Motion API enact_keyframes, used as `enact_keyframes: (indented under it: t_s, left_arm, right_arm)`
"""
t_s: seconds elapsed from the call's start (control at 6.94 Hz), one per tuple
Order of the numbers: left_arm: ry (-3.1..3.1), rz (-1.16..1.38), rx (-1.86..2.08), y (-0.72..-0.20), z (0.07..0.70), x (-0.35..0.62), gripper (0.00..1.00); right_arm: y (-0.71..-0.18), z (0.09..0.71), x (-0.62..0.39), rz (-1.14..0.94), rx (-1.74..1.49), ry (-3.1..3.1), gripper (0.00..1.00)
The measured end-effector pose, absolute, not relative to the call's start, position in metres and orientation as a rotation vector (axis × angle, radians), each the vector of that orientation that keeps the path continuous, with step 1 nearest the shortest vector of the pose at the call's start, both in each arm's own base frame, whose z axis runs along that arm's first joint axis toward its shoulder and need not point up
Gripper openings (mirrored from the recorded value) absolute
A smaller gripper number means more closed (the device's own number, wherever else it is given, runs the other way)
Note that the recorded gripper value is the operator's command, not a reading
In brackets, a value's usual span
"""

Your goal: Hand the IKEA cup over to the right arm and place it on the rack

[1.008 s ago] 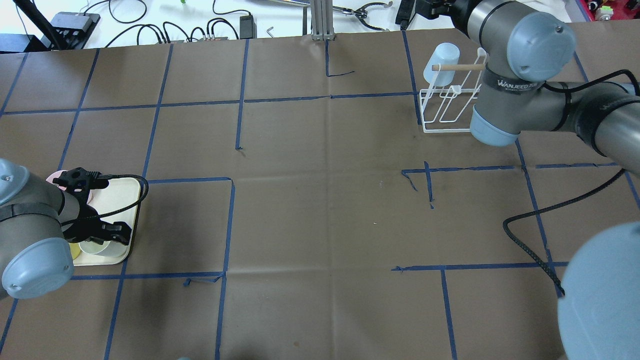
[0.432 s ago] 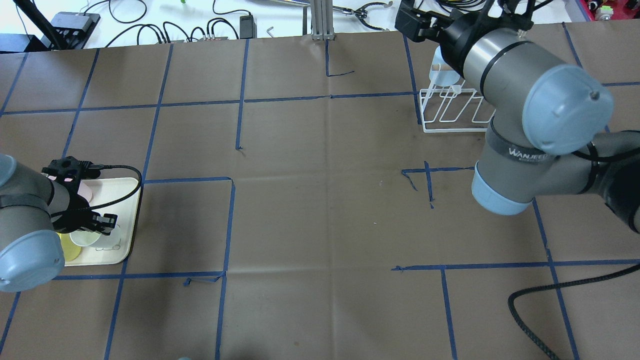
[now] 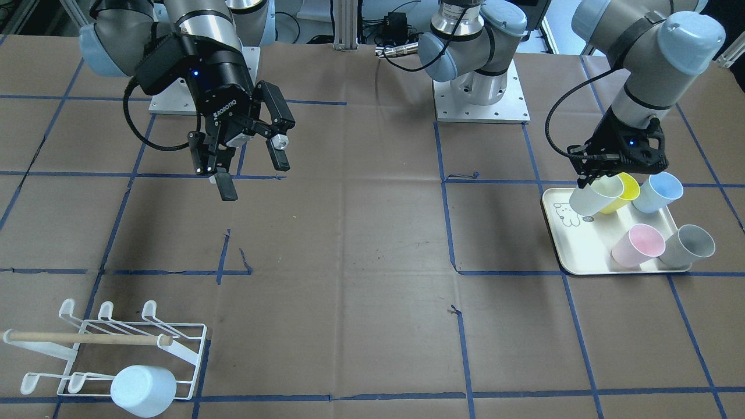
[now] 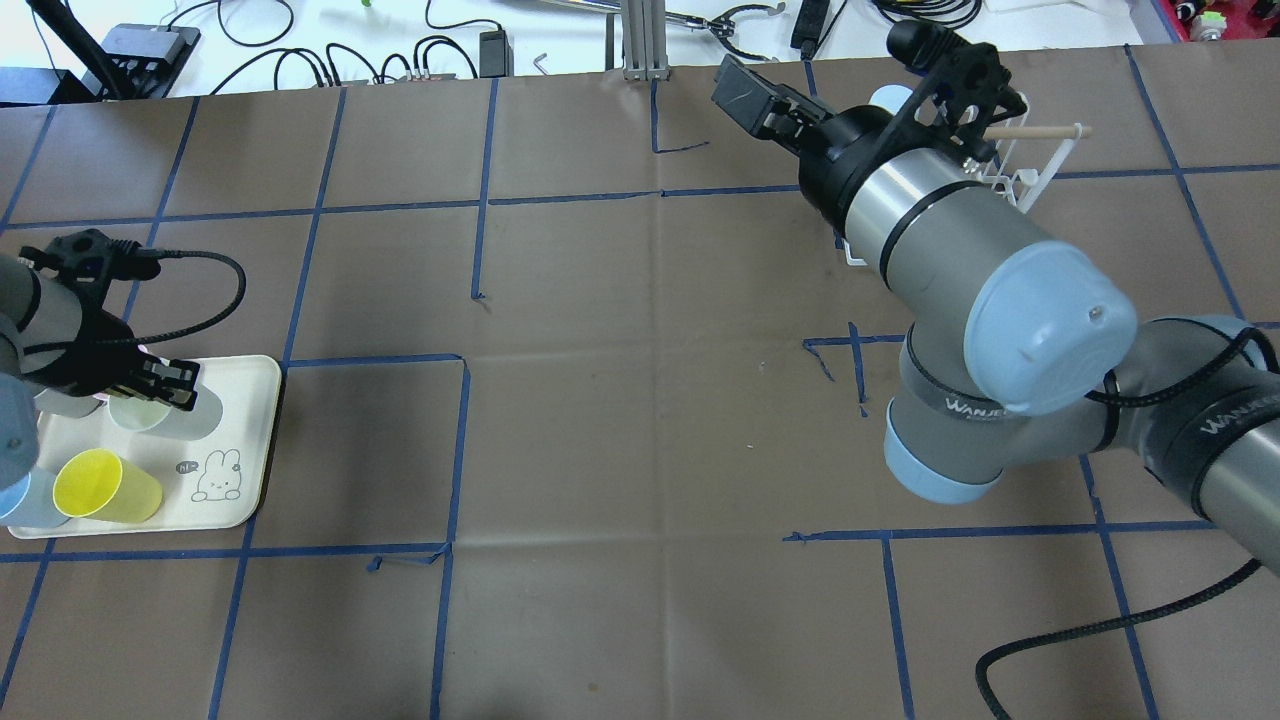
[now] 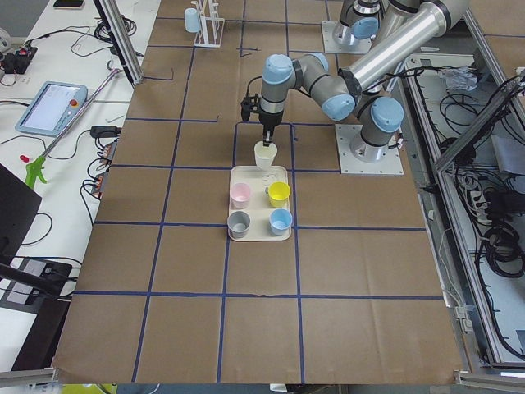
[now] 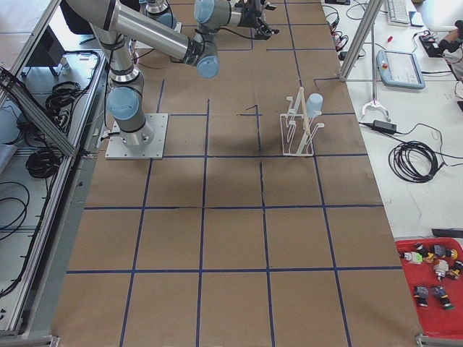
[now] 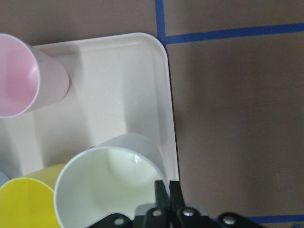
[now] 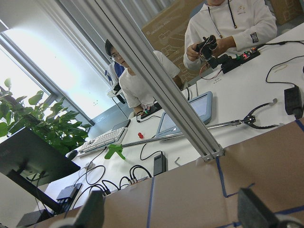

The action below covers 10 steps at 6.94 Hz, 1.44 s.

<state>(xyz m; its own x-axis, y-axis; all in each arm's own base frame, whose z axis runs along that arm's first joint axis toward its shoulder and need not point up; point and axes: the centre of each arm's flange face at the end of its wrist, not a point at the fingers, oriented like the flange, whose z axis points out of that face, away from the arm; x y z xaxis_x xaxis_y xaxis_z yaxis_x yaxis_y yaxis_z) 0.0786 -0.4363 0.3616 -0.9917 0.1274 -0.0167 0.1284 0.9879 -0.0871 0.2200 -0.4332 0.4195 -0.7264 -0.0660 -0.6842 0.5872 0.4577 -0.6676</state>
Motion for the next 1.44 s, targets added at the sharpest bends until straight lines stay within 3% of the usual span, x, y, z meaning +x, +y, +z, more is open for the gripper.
enact_keyframes:
  t_s: [0.58,1.01,1.44]
  left_arm:
    - [3.33,-0.434,0.535,-0.531,0.476,-0.012,0.0]
    - [3.53,-0.984,0.796,-0.572,0.5,-0.056,0.0]
    - [3.363,-1.493,1.155,-0.57,0.499,-0.074,0.0]
  right_arm:
    - [-0.404,0.374,0.221,-0.976,0.878,1.747,1.0]
    - [-0.402,0.358,0.221,-0.857,1.014,1.67,1.0]
    - [-0.403,0.354,0.221,-0.743,1.144,1.574,1.0]
